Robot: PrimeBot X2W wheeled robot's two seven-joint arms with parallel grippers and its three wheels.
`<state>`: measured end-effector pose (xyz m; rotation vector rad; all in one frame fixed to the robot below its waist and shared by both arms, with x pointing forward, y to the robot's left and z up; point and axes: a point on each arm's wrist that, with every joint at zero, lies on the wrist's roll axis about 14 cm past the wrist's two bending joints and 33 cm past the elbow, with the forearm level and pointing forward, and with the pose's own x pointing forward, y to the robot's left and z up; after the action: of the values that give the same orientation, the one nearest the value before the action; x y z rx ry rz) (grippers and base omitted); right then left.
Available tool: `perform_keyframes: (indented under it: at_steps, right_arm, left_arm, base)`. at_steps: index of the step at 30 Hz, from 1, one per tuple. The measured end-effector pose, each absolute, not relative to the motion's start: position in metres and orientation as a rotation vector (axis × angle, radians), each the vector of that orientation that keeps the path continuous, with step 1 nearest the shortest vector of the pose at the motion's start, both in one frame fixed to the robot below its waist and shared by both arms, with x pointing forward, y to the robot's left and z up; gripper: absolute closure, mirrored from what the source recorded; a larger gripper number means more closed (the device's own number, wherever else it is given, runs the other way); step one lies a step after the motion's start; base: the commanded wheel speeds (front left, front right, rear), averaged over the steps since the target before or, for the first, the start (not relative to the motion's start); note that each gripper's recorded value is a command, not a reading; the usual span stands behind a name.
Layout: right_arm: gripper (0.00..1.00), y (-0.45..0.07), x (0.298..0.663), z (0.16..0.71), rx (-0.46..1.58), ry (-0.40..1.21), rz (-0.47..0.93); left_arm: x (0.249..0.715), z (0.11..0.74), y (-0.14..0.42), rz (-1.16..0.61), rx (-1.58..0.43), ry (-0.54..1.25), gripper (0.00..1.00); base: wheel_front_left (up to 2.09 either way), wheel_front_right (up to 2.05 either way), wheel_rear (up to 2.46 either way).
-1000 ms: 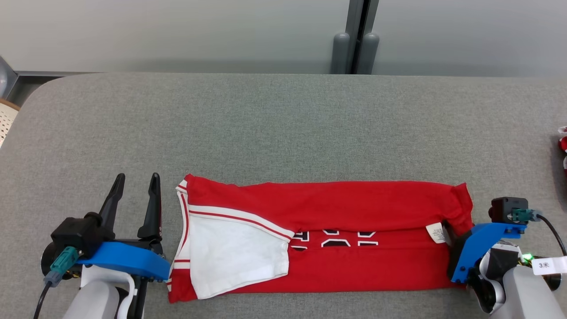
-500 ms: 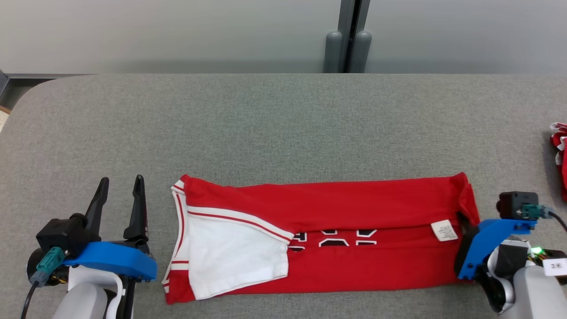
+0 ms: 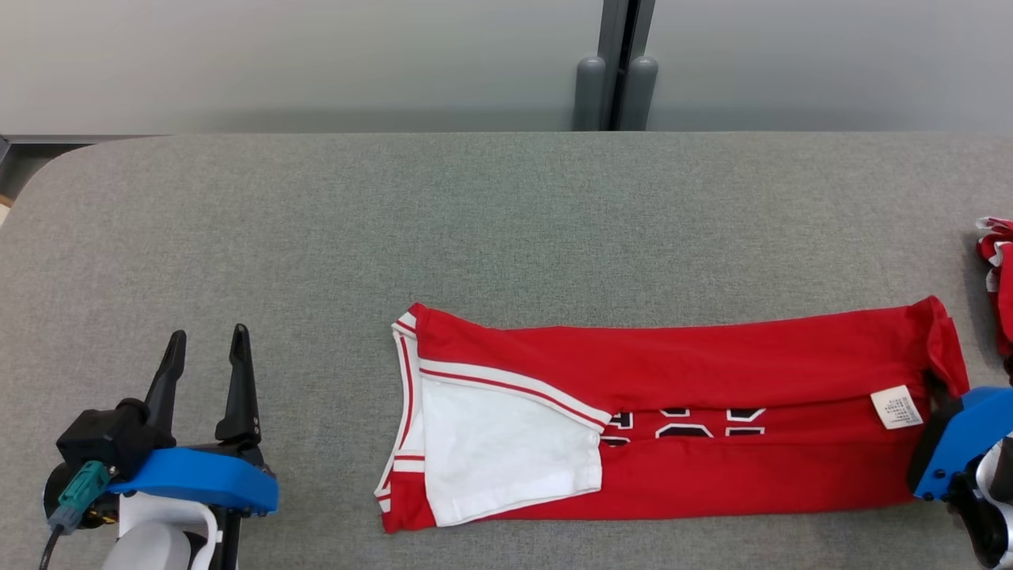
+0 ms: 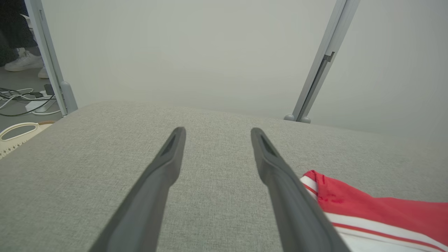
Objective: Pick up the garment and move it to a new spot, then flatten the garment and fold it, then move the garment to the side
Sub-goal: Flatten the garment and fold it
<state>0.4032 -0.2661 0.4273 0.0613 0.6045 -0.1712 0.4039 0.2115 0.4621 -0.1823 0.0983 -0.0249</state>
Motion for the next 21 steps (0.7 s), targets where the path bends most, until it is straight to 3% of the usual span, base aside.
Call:
perform_keyframes:
  at_steps: [12, 21]
  right_arm:
    - [1.00, -0.296, 0.407, 0.481, -0.027, 0.496, -0.238]
    - [1.00, -0.186, 0.408, 0.484, -0.003, 0.517, 0.070]
  left_arm:
    - [0.399, 0.473, 0.209, -0.031, -0.182, 0.069, 0.00]
    - [0.391, 0.476, 0.211, -0.021, -0.183, 0.065, 0.00]
  base:
    - [0.00, 0.00, 0.00]
    - [0.00, 0.00, 0.00]
